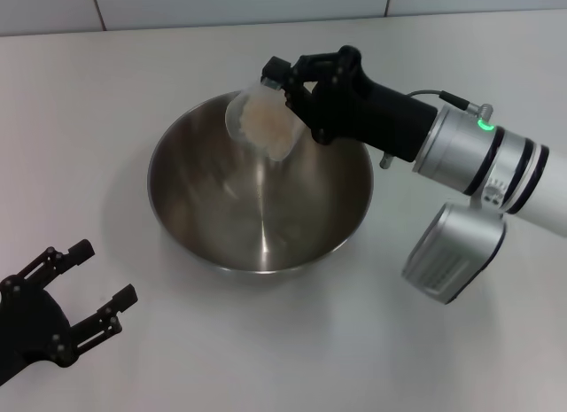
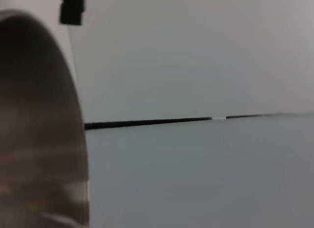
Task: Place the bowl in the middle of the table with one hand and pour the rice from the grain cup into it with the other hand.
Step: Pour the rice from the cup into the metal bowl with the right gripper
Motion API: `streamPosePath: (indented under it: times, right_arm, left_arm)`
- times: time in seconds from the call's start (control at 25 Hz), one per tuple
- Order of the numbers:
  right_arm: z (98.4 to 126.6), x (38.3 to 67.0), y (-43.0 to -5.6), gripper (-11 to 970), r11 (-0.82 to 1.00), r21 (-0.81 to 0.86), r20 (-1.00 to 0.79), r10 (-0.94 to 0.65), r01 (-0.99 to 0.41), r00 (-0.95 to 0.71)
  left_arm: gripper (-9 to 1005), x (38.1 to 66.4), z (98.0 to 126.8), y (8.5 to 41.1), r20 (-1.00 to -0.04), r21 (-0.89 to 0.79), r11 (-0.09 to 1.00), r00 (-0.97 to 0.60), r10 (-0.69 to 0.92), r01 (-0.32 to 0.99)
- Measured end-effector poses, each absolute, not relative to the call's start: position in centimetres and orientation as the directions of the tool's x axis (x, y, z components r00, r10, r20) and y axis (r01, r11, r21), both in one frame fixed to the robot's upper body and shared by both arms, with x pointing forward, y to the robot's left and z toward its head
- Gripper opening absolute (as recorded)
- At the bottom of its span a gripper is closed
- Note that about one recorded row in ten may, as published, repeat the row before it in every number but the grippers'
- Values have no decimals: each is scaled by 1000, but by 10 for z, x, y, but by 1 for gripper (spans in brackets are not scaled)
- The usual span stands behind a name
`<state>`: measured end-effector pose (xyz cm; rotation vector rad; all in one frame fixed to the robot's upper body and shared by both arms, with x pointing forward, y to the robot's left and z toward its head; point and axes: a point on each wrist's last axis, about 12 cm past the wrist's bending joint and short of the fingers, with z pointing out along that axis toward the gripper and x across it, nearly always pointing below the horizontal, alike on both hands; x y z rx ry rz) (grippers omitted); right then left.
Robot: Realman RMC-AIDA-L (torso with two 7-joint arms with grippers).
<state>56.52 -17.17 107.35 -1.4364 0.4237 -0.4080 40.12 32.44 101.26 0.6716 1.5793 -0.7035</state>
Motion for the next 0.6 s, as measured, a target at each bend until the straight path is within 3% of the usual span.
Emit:
streamPosePath:
  times: [0.36, 0.6]
  right_arm:
    - [1071, 556, -168, 14, -71, -935, 331, -522, 347, 786]
    - [1076, 552, -166, 14, -85, -886, 432, -506, 456, 746]
  left_arm:
    - [815, 402, 1012, 323, -994, -66, 650, -110, 27, 757]
    - [815, 401, 1012, 323, -993, -68, 649, -111, 26, 758]
